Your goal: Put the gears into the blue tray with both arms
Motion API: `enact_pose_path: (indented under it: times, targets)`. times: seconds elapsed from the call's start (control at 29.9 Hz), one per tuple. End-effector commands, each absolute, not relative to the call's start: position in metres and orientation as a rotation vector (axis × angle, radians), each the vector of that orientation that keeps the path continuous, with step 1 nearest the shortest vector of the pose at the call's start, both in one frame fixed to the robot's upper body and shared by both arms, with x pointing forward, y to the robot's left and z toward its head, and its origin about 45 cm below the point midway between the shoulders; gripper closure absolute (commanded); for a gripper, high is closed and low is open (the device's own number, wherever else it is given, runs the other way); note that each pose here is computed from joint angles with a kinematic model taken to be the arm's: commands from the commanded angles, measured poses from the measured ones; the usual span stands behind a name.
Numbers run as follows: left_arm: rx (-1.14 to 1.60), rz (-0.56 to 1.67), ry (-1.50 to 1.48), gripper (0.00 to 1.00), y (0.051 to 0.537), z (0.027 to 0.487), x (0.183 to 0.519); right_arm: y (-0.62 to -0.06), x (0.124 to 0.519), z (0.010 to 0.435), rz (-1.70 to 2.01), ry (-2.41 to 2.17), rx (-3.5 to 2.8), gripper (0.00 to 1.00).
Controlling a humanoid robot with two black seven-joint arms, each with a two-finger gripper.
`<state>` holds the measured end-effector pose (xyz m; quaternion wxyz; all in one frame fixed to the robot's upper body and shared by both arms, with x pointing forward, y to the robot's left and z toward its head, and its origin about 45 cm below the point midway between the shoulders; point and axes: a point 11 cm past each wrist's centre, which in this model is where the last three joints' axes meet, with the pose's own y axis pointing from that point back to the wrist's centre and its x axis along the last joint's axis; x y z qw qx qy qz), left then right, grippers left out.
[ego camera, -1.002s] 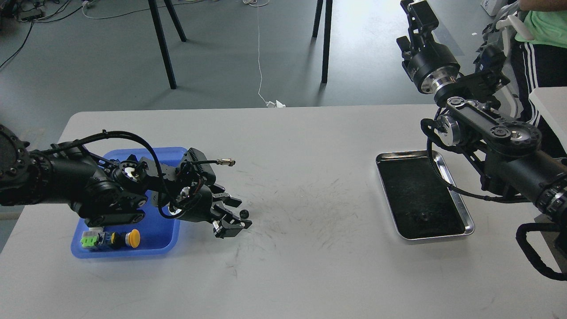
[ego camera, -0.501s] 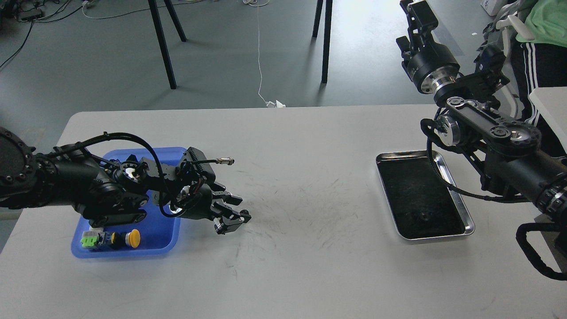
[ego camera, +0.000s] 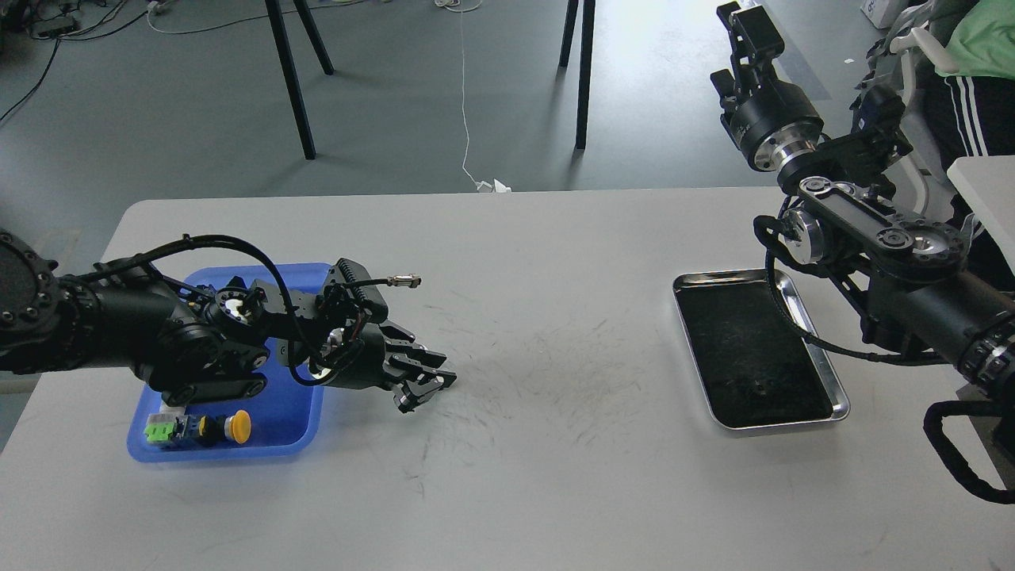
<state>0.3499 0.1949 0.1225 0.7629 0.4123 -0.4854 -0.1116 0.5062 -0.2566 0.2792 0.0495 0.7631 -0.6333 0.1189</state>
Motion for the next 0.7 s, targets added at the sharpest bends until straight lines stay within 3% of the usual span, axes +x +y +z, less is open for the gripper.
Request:
enact_pose_path:
  times: [0.0,0.43,0.67]
  targets:
    - [0.887,-0.235,-1.051,0.69,0.1898,0.1227,0.3500,-0.2567,0.5061,0.2788,0.361,-1.929,2.324,0.04]
    - [0.897,-0.267,-1.034,0.66,0.1949,0.1176,0.3421,-0.2585,0.5050,0.2754,0.355,-1.927,2.319,0.04]
    - [0.903,-0.260,-1.044,0.69,0.1959,0.1158,0.3450,-0.2583,0.5053,0.2762,0.356,-1.927,2.319,0.04]
